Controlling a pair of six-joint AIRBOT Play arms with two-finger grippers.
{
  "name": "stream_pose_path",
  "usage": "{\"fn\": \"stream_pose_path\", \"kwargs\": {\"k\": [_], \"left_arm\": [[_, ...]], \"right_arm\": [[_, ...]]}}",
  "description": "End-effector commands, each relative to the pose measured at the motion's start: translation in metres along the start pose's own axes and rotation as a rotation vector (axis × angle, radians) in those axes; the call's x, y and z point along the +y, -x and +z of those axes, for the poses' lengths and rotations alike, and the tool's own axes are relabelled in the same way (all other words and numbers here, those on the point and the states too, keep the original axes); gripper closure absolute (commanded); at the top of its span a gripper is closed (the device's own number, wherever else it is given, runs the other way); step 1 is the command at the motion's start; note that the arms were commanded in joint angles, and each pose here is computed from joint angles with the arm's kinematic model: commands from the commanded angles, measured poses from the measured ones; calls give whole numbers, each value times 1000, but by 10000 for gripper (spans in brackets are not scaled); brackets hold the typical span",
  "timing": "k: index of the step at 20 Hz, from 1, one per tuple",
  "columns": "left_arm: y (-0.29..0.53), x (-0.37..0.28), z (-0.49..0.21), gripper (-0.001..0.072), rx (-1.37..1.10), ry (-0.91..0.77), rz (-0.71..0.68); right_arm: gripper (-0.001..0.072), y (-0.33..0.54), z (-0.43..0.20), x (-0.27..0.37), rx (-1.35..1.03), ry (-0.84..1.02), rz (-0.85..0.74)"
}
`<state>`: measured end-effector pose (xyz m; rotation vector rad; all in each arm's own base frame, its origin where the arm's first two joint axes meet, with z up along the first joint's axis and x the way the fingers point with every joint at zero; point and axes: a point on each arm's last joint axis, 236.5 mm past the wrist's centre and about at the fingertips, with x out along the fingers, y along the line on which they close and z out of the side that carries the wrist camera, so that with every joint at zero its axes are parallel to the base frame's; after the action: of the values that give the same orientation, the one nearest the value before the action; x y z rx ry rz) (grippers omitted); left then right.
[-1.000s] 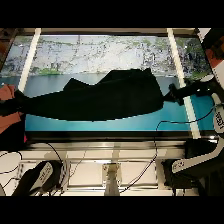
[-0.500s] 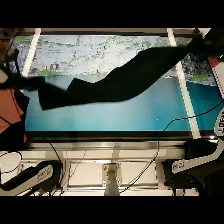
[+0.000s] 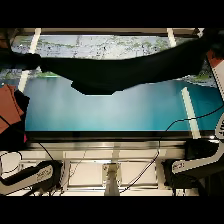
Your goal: Fold the clothes and pants, and hang the long-sleeved shirts on hangers.
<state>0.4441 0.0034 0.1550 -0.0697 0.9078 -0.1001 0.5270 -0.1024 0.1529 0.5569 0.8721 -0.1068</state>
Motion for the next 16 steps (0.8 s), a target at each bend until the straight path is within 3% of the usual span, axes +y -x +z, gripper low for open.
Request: {"fn": "stream_pose_path", "kwargs": {"k": [1,7,11,16], "left_arm": [[-16,-7,-52,689,156,-12,-37],[-26,1,-153,689,301,-13,-28],[-24,32,-162,690,289,-27,69],[-20,59,-163,689,286,-75,93]], "right_arm": [[686,-22,-108,-71,385,-19,-220],[687,-14,-246,-146,597,-104,-375],[687,17,-242,-195,540,-189,-462],[687,27,-233,-226,493,-236,-483]]}}
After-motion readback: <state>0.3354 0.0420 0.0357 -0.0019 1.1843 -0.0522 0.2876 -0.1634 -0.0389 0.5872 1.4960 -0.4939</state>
